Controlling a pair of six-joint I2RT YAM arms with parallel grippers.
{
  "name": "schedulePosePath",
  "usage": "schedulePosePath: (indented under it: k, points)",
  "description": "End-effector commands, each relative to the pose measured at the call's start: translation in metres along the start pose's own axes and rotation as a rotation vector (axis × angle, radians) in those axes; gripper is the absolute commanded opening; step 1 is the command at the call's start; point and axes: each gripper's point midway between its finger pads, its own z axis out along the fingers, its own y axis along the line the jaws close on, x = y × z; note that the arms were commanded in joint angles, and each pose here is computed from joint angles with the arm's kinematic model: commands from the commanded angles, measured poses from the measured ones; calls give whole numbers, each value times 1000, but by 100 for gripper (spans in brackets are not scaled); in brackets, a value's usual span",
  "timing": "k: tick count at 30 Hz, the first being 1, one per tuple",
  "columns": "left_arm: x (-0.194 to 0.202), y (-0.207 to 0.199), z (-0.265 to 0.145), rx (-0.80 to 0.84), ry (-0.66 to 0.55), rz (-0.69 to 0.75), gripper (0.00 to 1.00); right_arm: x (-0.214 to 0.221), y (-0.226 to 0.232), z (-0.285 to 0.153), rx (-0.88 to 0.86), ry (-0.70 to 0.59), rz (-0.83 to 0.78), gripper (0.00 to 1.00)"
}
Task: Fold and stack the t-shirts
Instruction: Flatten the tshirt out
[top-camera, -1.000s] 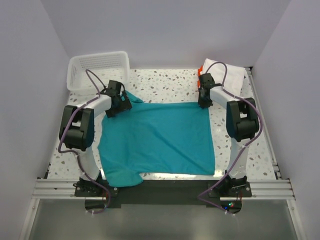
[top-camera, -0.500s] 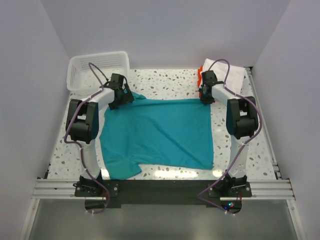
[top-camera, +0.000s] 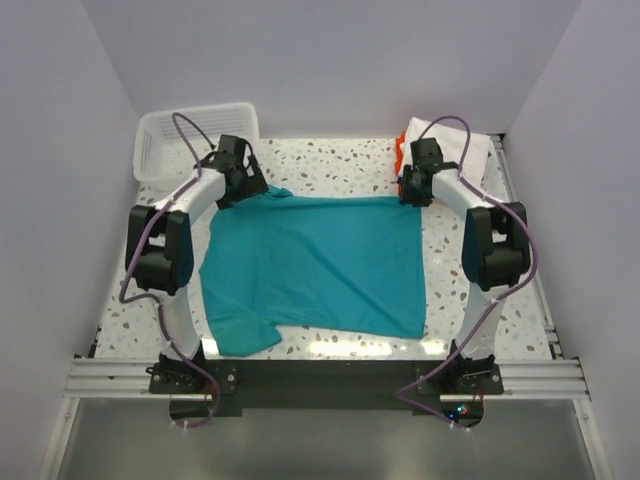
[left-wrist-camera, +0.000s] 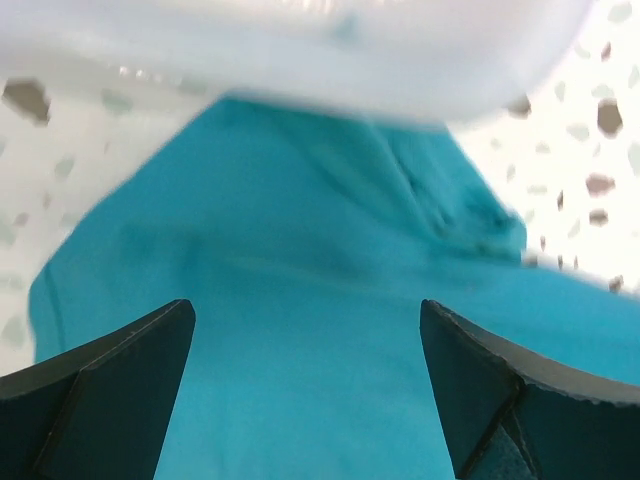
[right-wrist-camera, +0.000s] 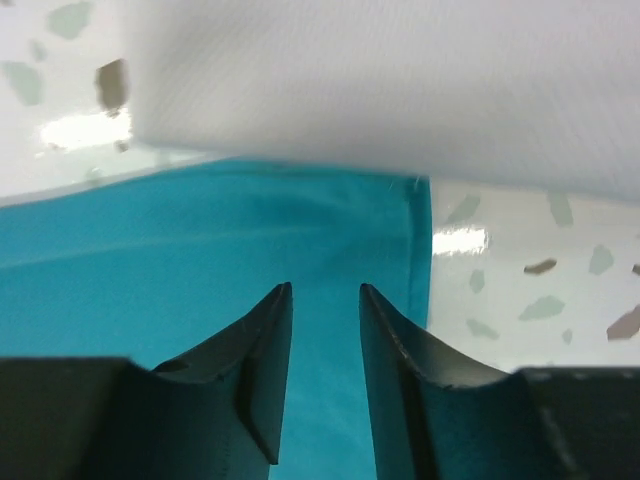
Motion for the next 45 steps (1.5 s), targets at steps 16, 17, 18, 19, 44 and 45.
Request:
schedulePosePath:
  k: [16,17,18,19,44,45]
  points:
    - [172,71,-112,33,75,-55,100,143,39,-140,-267,19,-2,99]
    - [173,71,-111,35,75,-56,100,152,35,-135,-256,40,-10,99]
    - [173,71,-108,39,73,-53,100,155,33,-133,-253,44,-25,99]
    - [174,71,-104,27,78,-51,100,161,32,-128,-242,68,-31,99]
    - [120,46,-85,-16,50,3,100,140,14,-86,-196,132,78,99]
    - [118,47,-99,-3,30,-22,100,136,16,-90,-209,121,77,99]
